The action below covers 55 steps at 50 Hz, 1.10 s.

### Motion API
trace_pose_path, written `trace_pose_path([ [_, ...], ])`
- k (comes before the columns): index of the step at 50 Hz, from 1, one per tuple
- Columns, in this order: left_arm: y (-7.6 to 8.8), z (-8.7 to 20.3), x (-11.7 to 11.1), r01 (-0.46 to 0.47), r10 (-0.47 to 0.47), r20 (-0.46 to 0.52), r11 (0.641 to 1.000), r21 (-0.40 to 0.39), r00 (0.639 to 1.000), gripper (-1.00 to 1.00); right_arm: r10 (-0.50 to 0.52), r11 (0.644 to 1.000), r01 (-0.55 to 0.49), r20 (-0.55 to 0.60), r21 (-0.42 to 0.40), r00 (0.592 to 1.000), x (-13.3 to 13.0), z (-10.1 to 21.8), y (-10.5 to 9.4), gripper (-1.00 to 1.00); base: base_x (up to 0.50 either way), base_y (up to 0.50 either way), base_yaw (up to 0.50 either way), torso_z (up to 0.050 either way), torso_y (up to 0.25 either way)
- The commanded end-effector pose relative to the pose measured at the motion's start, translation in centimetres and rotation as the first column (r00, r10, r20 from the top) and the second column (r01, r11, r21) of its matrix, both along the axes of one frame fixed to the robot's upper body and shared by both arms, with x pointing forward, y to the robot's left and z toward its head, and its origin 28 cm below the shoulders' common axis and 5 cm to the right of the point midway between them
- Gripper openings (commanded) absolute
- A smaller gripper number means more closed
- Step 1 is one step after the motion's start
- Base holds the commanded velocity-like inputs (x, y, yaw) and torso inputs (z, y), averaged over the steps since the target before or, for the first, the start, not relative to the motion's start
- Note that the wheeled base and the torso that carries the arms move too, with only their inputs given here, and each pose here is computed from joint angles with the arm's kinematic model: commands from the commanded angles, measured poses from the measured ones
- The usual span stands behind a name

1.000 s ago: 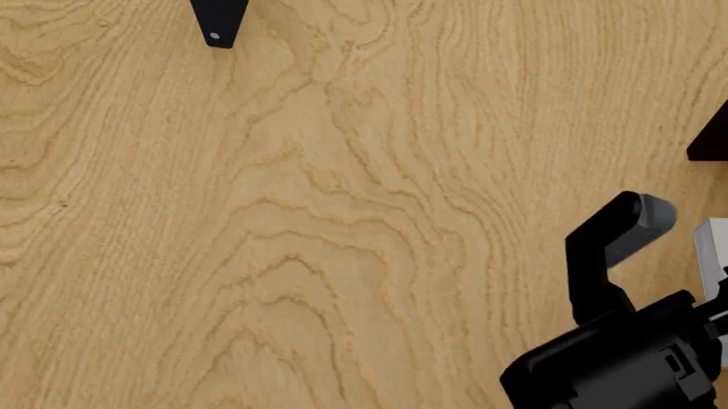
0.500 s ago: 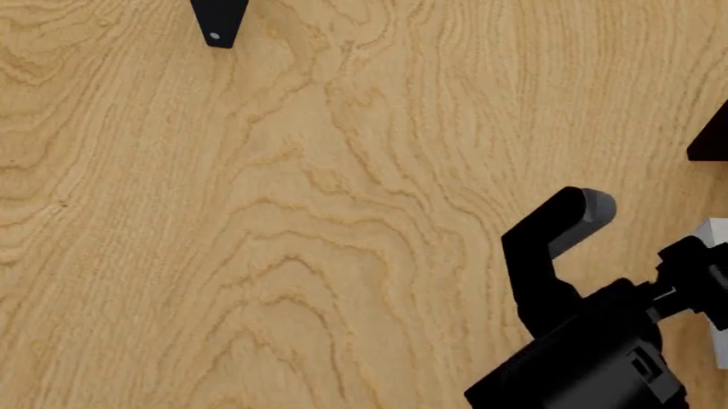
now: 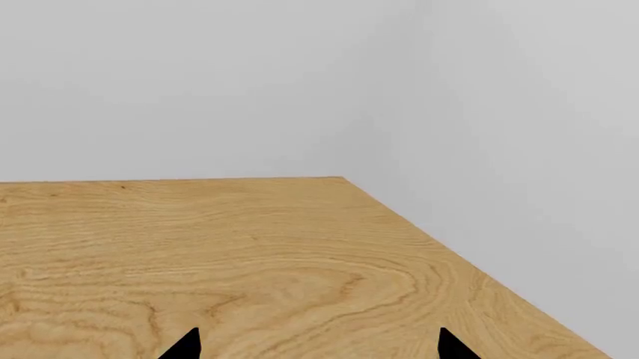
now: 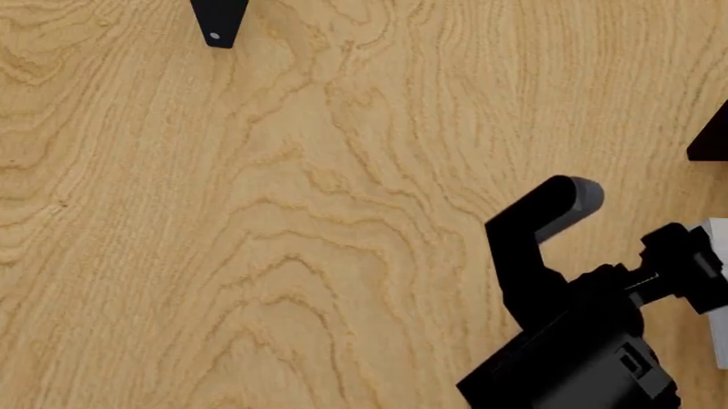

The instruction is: Pick up the book on the right and place it on the cabinet shelf.

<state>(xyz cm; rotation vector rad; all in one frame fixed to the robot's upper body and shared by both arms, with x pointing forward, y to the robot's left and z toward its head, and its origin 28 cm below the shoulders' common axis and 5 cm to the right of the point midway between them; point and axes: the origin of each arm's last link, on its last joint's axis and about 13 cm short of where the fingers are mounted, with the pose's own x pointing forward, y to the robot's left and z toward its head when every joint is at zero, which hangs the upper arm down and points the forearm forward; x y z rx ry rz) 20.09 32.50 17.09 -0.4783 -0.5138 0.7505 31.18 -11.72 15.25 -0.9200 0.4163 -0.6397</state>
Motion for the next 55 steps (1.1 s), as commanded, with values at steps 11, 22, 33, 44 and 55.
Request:
trace_pose_path([
  [11, 0.0, 0.1, -0.1, 0.0, 0.0, -0.001, 1.0, 0.003, 1.0, 1.0, 0.078, 0.987, -0.088, 0.073, 0.133, 0.994, 0.3, 0.5, 0.5, 1.0, 0.0, 0.0, 0.0, 0.0, 0.0],
  [22, 0.0, 0.0, 0.0, 0.0, 0.0, -0.003, 1.0, 0.003, 1.0, 1.0, 0.089, 0.956, -0.112, 0.096, 0.271, 0.991, 0.3, 0.7, 0.4, 1.0, 0.0, 0.0, 0.0, 0.0, 0.0],
  [33, -0.1, 0.1, 0.0, 0.001, -0.001, -0.005, 1.0, 0.004, 1.0, 1.0, 0.072, 0.907, -0.123, 0.14, 0.403, 0.988, 0.6, 0.4, -0.2, 1.0, 0.0, 0.0, 0.0, 0.0, 0.0],
  [44, 0.0, 0.0, 0.0, 0.002, -0.002, -0.005, 1.0, 0.005, 1.0, 1.0, 0.1, 0.807, -0.199, 0.204, 0.556, 0.974, 1.0, 0.1, -0.8, 1.0, 0.0, 0.0, 0.0, 0.0, 0.0],
  [55, -0.1, 0.1, 0.0, 0.002, -0.002, -0.005, 1.0, 0.006, 1.0, 1.0, 0.102, 0.732, -0.254, 0.267, 0.632, 0.958, 1.6, 0.2, -1.7, 1.0, 0.0, 0.0, 0.0, 0.0, 0.0],
])
